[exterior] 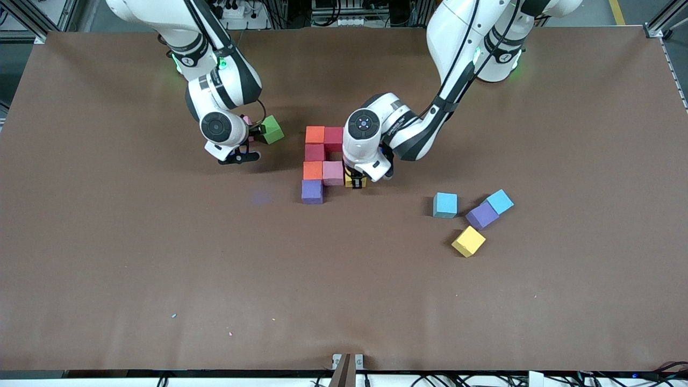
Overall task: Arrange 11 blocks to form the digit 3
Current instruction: 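Place the yellow cube with the left gripper while the right gripper grasps pink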
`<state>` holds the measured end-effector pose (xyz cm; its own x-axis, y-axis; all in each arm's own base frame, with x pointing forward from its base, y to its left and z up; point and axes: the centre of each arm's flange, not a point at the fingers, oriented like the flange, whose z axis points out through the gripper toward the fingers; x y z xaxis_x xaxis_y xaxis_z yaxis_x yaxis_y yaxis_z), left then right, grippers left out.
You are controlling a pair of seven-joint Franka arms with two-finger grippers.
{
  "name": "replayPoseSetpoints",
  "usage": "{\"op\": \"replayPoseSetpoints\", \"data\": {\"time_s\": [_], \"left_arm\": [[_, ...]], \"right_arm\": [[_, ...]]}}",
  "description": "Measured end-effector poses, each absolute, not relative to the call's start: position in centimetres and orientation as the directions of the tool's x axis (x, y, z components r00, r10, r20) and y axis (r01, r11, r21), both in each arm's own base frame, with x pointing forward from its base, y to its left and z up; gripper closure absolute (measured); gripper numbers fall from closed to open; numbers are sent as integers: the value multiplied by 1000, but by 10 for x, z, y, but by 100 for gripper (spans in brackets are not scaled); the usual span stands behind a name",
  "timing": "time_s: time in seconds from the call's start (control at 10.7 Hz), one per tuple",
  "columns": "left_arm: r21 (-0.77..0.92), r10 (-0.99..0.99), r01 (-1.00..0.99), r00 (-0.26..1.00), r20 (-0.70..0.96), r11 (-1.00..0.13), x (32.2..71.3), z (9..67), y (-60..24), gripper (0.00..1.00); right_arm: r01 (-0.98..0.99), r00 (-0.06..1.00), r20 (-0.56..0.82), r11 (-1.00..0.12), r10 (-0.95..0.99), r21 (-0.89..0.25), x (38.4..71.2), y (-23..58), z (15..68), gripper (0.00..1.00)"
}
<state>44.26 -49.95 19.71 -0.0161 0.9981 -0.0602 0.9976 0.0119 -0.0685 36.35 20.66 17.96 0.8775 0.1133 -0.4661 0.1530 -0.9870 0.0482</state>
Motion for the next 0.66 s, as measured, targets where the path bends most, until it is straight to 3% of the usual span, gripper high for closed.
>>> {"op": "replayPoseSetpoints", "data": {"time_s": [0.56, 0.66], "left_arm": [[-72, 998, 997, -8, -57, 4, 435, 193, -505, 44], [-73, 998, 997, -9, -56, 5, 435, 192, -505, 39]], "right_arm": [[252, 868, -460, -964, 186, 85, 357, 210, 177, 0], [261, 867, -459, -961, 193, 89, 357, 209, 177, 0]]}}
